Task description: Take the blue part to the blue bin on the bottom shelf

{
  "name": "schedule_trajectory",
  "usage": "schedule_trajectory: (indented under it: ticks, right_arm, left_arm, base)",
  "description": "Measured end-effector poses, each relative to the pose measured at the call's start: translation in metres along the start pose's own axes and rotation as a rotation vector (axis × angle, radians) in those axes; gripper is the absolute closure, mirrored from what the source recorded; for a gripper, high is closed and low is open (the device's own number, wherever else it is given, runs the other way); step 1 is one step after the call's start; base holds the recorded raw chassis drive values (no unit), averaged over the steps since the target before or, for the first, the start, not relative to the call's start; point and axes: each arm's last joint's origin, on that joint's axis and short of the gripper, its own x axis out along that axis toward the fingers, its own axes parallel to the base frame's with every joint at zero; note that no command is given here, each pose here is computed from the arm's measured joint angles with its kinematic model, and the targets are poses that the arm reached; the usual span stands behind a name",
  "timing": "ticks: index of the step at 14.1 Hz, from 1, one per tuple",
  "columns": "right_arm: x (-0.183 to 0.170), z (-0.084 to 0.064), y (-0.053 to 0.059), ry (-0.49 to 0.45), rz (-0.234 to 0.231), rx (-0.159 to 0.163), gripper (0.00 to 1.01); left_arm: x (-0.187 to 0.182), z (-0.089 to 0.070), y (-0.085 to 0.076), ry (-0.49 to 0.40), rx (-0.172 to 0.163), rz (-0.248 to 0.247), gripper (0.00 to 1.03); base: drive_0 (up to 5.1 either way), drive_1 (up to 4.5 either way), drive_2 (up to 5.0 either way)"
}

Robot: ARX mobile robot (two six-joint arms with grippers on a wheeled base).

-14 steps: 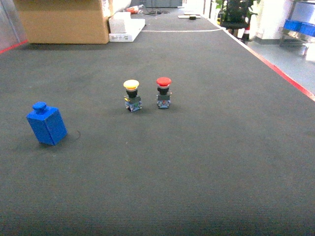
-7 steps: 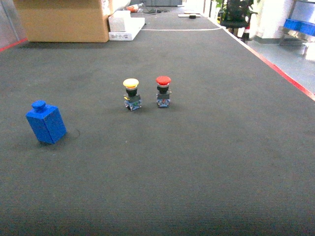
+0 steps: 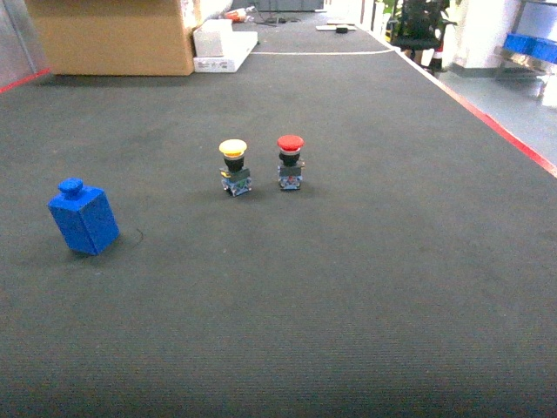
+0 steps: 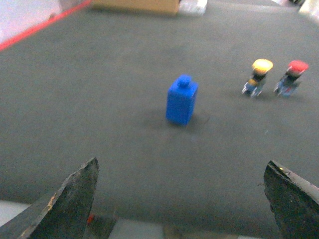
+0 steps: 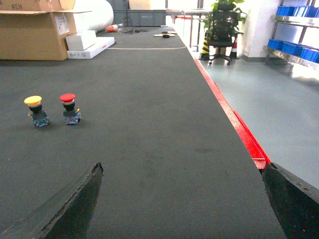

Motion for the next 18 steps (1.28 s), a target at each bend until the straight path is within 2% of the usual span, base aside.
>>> schedule_trajectory:
  ticks: [1,2,4,6,8,10,13,15,16,17,18]
  right_arm:
    - [0.000,0.000,0.000,-0.001,0.002,0.000,0.03]
    - [0.000,0.000,0.000,0.000,-0.002,0.000,0.03]
    - [0.000,0.000,0.000,-0.001,0.001,0.000,0.03]
    - [0.000,0.000,0.000,0.000,0.001,0.000,0.03]
    - [0.000,0.000,0.000,0.000,0.002,0.000,0.03]
    - [0.000,0.000,0.000,0.000,0.001,0.000,0.03]
    - [0.000,0.000,0.000,0.000,0.002,0.000,0.03]
    - [0.000,0.000,0.000,0.000,0.001,0.000,0.03]
    - [0.000,0.000,0.000,0.000,0.002,0.000,0.03]
    - [0.000,0.000,0.000,0.000,0.001,0.000,0.03]
    - [0.000,0.000,0.000,0.000,0.001,0.000,0.03]
  left_arm:
    - [0.007,0.000,-0.003,0.023,-0.010,0.060,0.05]
    - [0.017,0.002,-0.002,0.021,-0.036,0.121,0.05]
    - [0.042,0.018,-0.003,-0.010,-0.056,0.078,0.05]
    - [0.078,0.033,-0.006,-0.033,-0.058,0.015,0.05]
    - [0.119,0.036,-0.009,-0.027,-0.036,-0.025,0.05]
    - [0.159,0.027,-0.012,0.003,0.000,-0.044,0.05]
    - [0.199,0.000,-0.011,0.121,0.043,-0.061,0.05]
    - [0.221,-0.010,-0.007,0.159,0.054,-0.052,0.05]
    - [0.253,-0.010,-0.002,0.153,0.081,-0.057,0.05]
    - [0.275,-0.021,-0.005,0.200,0.103,-0.117,0.05]
    - [0.280,-0.023,-0.007,0.204,0.109,-0.132,0.05]
  base:
    - [0.0,0.00,0.0]
    - [0.0,0.00,0.0]
    - [0.0,0.00,0.0]
    - [0.0,0.00,0.0]
    - [0.0,0.00,0.0]
    - [0.0,0.00,0.0]
    - [0.0,0.00,0.0]
    - [0.0,0.00,0.0]
    - [0.0,0.00,0.0]
    - [0.0,0.00,0.0]
    - [0.0,0.00,0.0]
